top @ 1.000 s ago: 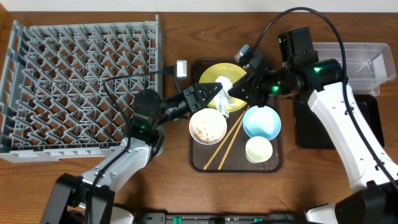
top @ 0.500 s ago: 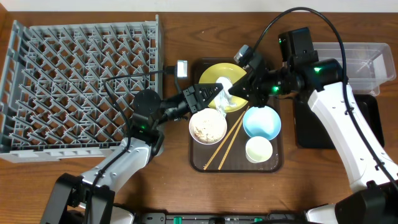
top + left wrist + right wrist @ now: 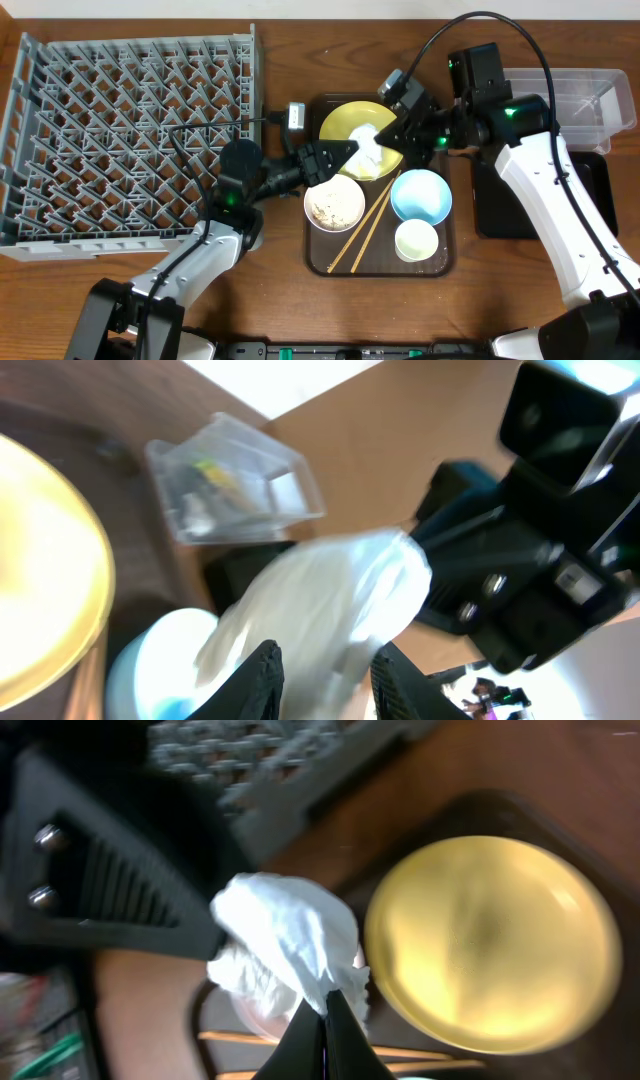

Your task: Sort waste into correct bins and load items into the dishwasher rack

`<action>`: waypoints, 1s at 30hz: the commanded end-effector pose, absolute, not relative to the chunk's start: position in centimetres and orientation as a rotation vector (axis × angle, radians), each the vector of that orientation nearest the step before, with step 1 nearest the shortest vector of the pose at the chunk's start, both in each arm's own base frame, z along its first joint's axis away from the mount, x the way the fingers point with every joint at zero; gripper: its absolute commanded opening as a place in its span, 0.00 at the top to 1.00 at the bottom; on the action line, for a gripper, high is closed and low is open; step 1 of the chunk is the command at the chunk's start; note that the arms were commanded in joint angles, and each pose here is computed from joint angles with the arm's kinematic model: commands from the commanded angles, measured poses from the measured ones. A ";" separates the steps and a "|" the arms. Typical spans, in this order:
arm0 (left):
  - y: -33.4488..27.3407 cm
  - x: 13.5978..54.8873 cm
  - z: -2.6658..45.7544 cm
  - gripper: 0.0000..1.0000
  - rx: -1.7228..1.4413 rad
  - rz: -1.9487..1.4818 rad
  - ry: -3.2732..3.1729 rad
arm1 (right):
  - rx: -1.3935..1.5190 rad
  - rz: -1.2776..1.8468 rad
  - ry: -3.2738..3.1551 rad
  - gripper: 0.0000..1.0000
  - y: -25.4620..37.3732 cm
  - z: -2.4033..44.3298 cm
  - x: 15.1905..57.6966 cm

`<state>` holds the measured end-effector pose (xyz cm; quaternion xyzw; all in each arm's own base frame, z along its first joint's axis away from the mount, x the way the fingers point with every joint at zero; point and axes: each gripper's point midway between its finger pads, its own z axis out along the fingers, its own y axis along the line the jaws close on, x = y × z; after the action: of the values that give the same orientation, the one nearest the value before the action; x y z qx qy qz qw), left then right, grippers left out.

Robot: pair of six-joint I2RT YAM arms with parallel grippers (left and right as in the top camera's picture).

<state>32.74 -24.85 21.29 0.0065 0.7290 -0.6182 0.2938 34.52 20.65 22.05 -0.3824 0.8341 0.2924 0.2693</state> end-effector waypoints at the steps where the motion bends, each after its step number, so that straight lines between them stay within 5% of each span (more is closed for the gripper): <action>1: -23.6 33.8 21.9 0.67 0.137 -1.528 1.872 | -0.898 0.583 2.323 0.99 18.1 21.6 37.1; 18: -14.6 38.1 16.8 0.69 -0.058 -0.992 2.081 | -0.260 0.012 2.314 0.99 4.5 24.8 45.5; 30: -5.7 32.8 15.6 0.68 -0.292 -0.339 2.371 | -0.001 -0.139 2.238 0.99 -3.5 26.4 47.2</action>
<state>33.03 -9.02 15.34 -0.0946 0.9115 -0.2203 0.3341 46.87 -1.46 25.18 -0.0346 0.9053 -0.0328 0.4222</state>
